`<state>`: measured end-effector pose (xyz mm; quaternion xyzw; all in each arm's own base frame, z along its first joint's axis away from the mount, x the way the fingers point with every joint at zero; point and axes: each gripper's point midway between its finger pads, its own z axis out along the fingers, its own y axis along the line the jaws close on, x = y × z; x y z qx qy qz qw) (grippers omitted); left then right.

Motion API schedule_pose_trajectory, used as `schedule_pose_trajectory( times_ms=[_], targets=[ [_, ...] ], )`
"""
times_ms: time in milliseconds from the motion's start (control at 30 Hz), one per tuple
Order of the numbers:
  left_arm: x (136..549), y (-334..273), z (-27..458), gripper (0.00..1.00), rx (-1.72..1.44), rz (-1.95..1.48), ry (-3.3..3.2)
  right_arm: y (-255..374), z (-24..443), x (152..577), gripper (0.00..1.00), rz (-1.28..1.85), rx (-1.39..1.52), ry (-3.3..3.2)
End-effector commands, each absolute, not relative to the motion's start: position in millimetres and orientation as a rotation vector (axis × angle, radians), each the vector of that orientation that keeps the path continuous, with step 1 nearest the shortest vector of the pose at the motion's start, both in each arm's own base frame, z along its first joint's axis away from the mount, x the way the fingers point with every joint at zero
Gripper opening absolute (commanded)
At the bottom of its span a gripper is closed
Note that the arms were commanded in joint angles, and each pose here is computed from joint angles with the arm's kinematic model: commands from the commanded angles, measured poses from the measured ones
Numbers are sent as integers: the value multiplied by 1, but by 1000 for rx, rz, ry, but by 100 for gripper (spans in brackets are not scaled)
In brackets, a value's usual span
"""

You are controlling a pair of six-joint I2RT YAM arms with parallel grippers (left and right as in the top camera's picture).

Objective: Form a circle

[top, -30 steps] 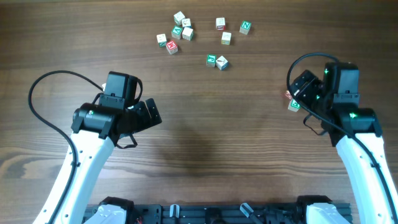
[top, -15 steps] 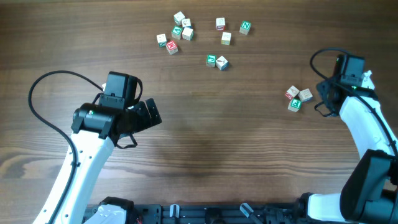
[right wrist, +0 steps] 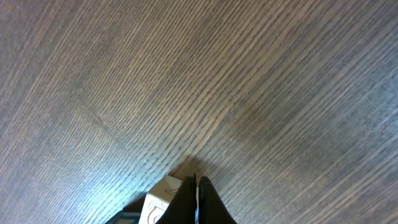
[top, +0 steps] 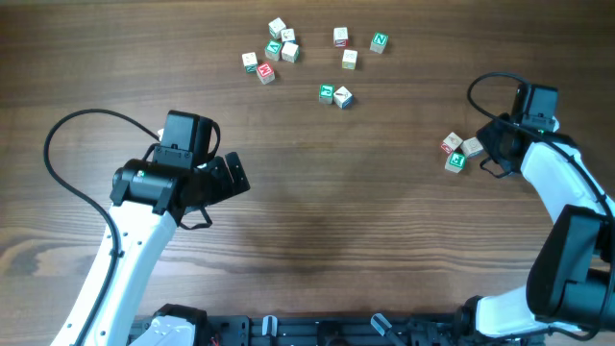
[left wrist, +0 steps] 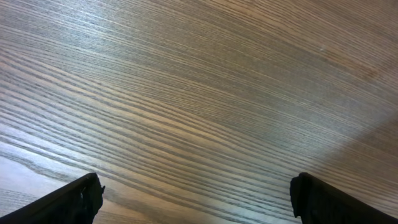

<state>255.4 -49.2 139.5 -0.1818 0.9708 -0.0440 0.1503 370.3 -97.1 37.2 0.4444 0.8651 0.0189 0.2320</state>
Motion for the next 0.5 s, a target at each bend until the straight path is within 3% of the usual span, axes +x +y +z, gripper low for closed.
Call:
schedule_pose_trajectory(
  times_ms=[0, 467],
  targets=[
    [255, -48, 139, 100, -526, -130, 2789, -98, 23, 371, 4, 52, 1206, 2411],
    [255, -48, 139, 100, -525, -130, 2789, -88, 19, 366, 4, 106, 1208, 2458]
  ],
)
